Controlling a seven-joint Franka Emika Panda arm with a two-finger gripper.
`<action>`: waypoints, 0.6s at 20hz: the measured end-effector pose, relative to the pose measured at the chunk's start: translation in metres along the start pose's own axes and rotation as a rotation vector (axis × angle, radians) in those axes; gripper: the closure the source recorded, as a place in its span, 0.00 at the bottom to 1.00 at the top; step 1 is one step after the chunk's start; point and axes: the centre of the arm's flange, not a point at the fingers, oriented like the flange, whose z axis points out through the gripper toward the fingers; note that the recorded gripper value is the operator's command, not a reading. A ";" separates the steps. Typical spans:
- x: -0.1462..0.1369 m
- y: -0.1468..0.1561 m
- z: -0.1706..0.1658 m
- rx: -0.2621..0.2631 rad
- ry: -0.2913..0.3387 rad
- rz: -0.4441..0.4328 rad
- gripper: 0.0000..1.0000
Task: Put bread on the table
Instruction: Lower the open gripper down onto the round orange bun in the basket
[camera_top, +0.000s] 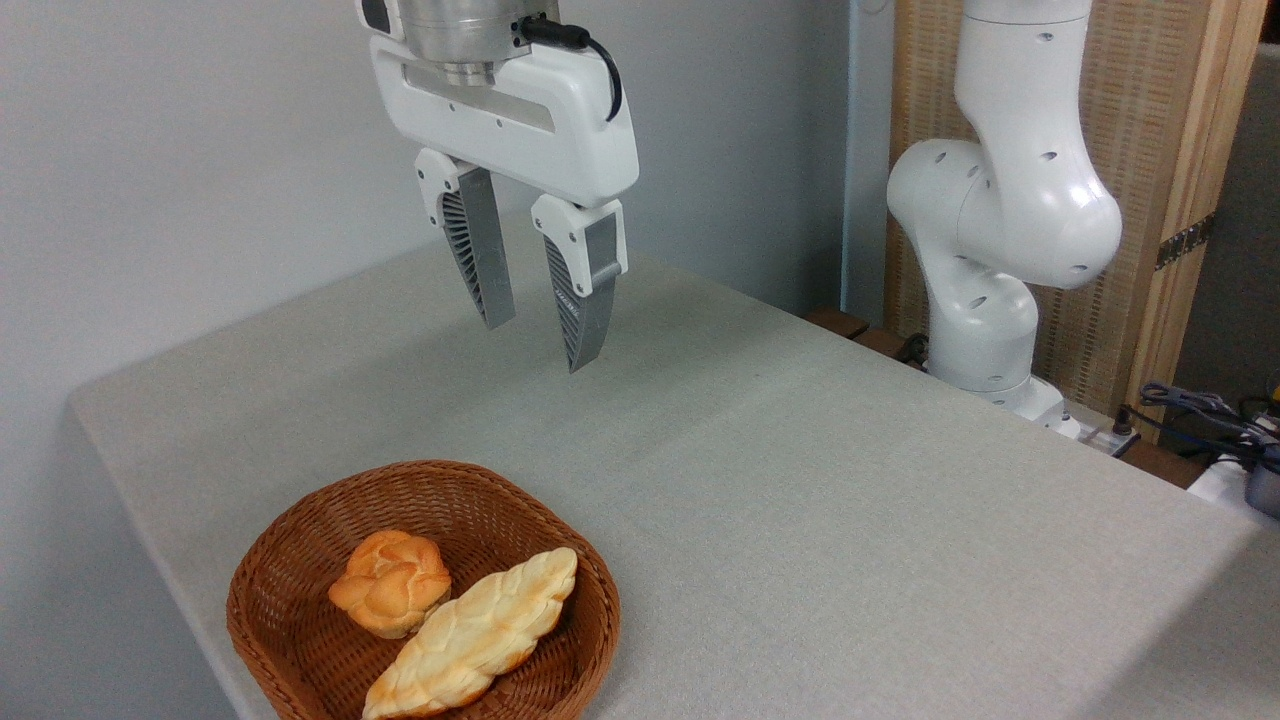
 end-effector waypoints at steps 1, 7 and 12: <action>0.000 0.000 0.000 0.000 0.000 0.000 0.00; 0.008 -0.003 -0.005 0.041 0.052 0.004 0.00; 0.038 -0.006 0.017 0.129 0.165 0.032 0.00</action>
